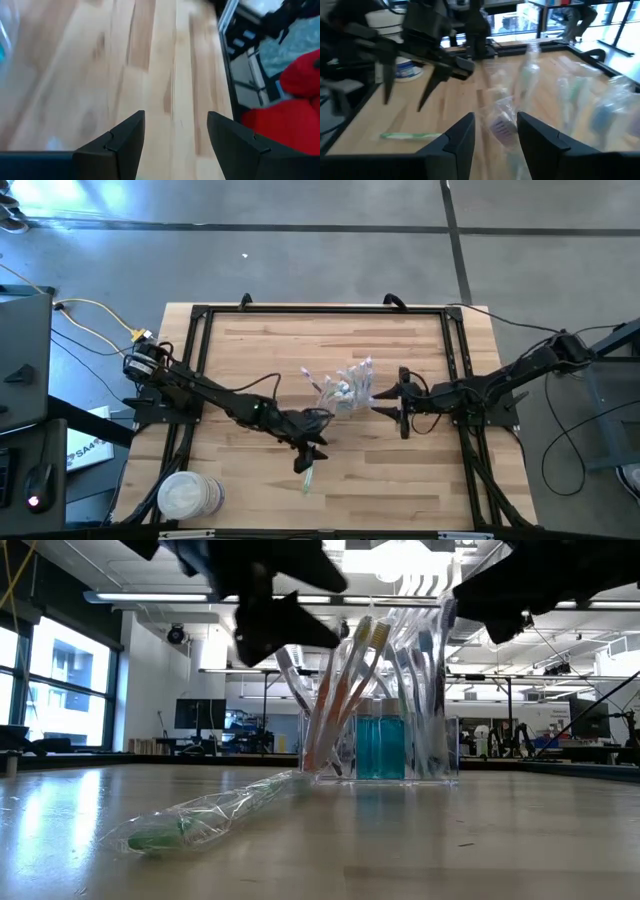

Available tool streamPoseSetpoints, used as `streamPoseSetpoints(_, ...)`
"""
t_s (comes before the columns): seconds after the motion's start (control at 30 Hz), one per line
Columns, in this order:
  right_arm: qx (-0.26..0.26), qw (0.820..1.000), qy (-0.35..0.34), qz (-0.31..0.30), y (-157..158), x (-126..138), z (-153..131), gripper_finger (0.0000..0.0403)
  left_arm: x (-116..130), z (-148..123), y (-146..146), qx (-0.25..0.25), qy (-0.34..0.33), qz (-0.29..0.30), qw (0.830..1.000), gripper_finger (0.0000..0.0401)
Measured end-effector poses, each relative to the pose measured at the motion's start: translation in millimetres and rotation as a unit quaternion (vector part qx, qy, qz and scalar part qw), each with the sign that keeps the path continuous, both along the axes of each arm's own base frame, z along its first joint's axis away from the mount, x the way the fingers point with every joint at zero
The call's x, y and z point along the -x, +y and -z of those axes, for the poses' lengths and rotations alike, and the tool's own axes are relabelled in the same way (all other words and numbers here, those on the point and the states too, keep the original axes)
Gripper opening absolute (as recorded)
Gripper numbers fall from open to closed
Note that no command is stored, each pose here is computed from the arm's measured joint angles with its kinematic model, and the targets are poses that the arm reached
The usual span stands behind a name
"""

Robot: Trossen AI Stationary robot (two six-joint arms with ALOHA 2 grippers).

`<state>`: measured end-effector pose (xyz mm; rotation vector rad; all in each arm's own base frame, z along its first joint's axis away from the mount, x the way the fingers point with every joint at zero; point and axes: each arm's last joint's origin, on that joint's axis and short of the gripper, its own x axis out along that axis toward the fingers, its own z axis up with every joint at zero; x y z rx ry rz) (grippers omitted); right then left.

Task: Pick & Place toothbrushing station
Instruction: Put the violet toothbrush into the wire organizer

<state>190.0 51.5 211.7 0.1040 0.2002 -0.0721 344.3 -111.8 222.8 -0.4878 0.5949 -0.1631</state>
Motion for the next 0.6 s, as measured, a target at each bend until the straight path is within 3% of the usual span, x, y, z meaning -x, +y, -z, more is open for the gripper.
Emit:
streamPoseSetpoints(0.3,-0.002,0.999,-0.003,-0.043,16,5,-1,0.0138,10,8,-10,0.021,0.071,-0.071,0.995,0.0212)
streamPoseSetpoints(0.5,-0.004,0.999,-0.013,-0.053,19,6,-3,0.0138,11,-4,-7,-0.035,0.164,-0.132,0.977,0.0212)
streamPoseSetpoints(0.6,0.005,0.998,-0.019,-0.056,20,6,-4,0.0138,8,-14,-14,-0.056,0.176,-0.136,0.973,0.0212)
